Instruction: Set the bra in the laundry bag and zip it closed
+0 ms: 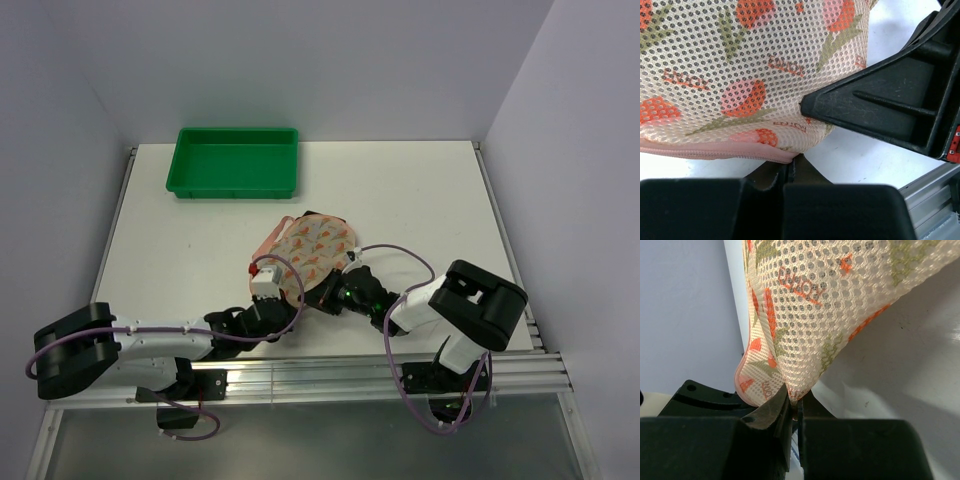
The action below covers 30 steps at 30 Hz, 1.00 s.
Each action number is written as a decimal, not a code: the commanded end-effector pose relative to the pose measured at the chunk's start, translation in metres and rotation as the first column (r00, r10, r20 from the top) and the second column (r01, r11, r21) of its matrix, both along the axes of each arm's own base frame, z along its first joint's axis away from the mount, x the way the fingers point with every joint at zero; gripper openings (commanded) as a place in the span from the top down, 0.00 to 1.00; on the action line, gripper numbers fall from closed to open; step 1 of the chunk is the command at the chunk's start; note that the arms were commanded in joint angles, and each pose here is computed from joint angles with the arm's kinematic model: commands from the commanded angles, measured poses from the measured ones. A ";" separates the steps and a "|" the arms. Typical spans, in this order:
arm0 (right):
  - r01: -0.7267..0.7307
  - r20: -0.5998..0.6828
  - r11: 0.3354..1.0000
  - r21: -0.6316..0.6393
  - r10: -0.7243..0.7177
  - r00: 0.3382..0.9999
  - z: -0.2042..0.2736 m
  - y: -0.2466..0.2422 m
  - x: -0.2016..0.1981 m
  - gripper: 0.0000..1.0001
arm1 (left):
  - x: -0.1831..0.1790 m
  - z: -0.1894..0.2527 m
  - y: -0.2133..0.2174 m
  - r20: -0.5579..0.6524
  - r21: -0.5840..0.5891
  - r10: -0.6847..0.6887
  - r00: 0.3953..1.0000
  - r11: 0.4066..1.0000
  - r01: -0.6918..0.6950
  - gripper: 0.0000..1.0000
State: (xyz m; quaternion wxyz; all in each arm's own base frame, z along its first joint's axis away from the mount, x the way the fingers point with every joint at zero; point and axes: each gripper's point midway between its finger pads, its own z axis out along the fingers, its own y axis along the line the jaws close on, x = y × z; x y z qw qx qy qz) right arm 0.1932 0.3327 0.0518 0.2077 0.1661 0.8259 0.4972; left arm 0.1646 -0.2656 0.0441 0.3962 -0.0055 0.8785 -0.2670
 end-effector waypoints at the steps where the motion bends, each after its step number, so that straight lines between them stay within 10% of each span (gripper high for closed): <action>1: -0.016 0.041 0.999 0.036 0.015 0.999 0.012 0.006 -0.001 1.00 | 0.008 0.015 -0.005 0.025 -0.034 0.045 0.999 0.998 -0.044 1.00; 26: -0.204 0.121 0.957 -0.208 0.232 0.965 -0.017 -0.053 0.011 1.00 | -0.015 -0.021 0.063 -0.060 0.013 0.158 0.986 0.987 -0.158 1.00; 30: -0.187 0.141 0.936 -0.299 0.238 0.961 -0.011 -0.063 0.023 0.59 | -0.017 -0.007 0.035 -0.048 -0.062 0.060 0.997 0.996 -0.063 1.00</action>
